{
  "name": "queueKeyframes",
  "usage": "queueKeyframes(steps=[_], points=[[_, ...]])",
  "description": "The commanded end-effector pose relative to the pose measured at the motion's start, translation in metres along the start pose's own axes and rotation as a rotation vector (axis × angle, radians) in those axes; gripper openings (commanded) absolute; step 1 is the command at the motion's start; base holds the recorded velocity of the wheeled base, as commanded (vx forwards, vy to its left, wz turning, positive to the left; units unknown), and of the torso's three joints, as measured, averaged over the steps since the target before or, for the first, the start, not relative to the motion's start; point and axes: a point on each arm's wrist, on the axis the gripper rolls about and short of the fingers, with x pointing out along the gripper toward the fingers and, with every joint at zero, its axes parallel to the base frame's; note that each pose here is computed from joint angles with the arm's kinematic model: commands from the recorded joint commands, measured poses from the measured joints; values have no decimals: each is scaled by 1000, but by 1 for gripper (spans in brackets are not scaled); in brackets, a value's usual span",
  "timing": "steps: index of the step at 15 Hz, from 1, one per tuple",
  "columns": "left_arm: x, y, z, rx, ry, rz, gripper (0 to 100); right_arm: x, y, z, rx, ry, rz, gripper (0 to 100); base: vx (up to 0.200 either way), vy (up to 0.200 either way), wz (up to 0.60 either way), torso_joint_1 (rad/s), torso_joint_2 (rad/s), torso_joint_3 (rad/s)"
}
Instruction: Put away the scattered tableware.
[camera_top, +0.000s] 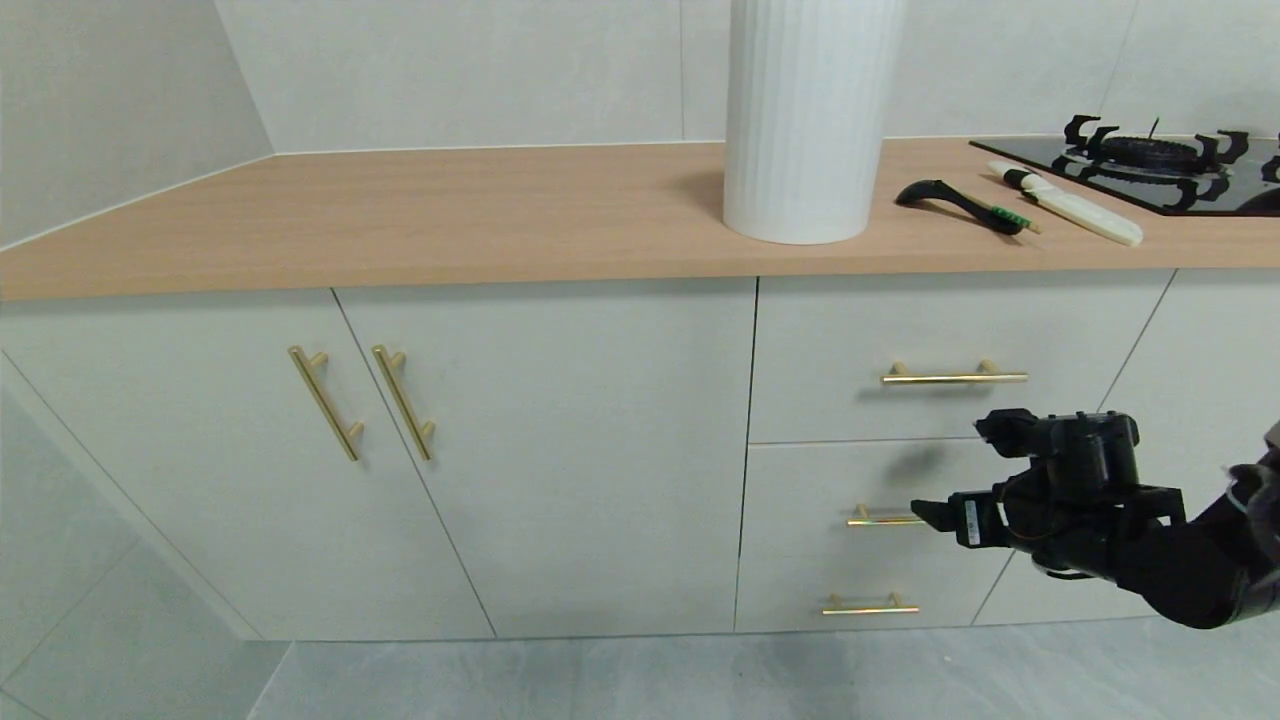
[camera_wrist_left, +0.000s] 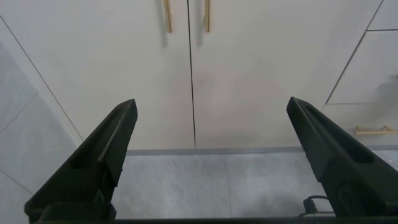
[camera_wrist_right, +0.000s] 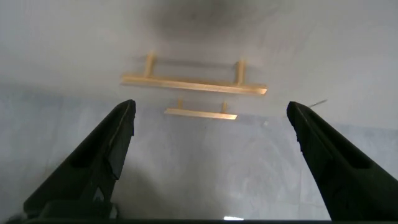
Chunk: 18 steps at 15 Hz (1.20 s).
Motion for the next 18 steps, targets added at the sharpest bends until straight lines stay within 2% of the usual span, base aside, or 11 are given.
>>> queueKeyframes(steps=[1, 5, 12, 18], points=[[0, 0, 0, 0, -1, 0, 100, 27, 0, -23, -2, 34, -31, 100, 0, 0, 0, 0, 0, 0], [0, 0, 0, 0, 0, 0, 100, 47, 0, -32, 2, -50, -91, 100, 0, 0, 0, 0, 0, 0], [0, 0, 0, 0, -1, 0, 100, 74, 2, -42, 11, -133, -100, 100, 0, 0, 0, 0, 0, 0], [0, 0, 0, 0, 0, 0, 100, 88, 2, -50, 33, -121, -124, 100, 0, 0, 0, 0, 0, 0]])
